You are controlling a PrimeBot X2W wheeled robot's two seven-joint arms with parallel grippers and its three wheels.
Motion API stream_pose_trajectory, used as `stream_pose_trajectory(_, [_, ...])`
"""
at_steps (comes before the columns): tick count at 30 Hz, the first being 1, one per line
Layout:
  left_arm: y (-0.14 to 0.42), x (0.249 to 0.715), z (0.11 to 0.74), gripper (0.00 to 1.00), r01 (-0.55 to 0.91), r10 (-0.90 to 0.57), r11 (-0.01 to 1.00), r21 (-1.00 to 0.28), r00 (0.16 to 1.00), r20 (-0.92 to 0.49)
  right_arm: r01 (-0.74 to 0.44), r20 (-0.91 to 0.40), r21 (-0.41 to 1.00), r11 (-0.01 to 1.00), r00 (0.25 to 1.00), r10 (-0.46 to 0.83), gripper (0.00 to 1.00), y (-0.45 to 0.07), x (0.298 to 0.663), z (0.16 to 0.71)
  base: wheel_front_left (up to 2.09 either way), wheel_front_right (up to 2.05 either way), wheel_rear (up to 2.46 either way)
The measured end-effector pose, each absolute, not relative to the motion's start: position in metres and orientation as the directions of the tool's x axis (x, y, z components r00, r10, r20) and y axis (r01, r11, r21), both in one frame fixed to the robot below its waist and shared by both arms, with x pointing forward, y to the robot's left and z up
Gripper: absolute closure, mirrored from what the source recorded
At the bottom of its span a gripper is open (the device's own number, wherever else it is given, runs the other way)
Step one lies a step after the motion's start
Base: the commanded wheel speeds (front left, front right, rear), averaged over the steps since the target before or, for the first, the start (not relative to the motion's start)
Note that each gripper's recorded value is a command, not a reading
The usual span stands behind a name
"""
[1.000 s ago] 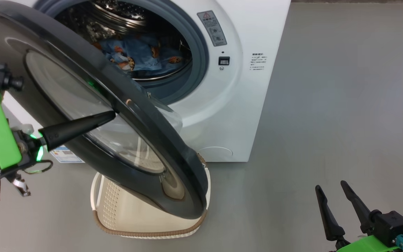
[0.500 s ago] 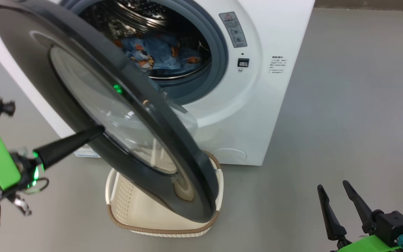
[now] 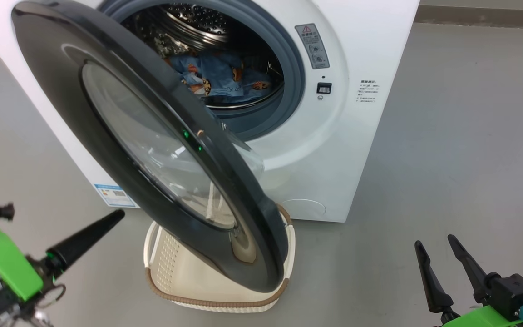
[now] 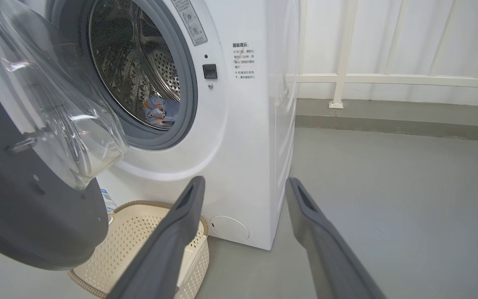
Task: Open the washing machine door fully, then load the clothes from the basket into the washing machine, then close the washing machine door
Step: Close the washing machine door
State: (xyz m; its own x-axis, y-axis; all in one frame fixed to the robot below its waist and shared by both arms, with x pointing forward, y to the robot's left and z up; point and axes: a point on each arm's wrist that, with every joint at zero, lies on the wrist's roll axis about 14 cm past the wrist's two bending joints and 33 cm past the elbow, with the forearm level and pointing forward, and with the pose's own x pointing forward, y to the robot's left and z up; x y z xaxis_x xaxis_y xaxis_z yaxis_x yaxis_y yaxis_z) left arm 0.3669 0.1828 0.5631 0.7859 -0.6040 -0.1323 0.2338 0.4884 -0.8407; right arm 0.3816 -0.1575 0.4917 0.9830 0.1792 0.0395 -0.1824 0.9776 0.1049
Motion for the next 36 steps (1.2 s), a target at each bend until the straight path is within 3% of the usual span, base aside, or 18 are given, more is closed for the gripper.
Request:
stream_pose_trajectory(11, [0.188, 0.356, 0.515, 0.00, 0.129, -0.448, 0.605, -0.786, 0.871, -0.202, -0.155, 0.018, 0.090, 0.984, 0.988, 0.154, 0.00, -0.171, 0.372, 0.486, 0.00, 0.00, 0.00])
stream_pose_trajectory(24, [0.183, 0.342, 0.467, 0.00, 0.037, -0.333, 0.634, -0.772, 0.915, -0.229, -0.125, 0.022, 0.088, 0.988, 0.992, 0.124, 0.00, -0.181, 0.367, 0.488, 0.00, 0.00, 0.00])
stream_pose_trajectory(36, [0.180, 0.340, 0.427, 0.00, 0.110, -0.292, 0.828, -0.549, 0.922, -0.256, -0.059, 0.020, 0.088, 0.994, 0.998, 0.058, 0.00, -0.202, 0.357, 0.488, 0.00, 0.00, 0.00])
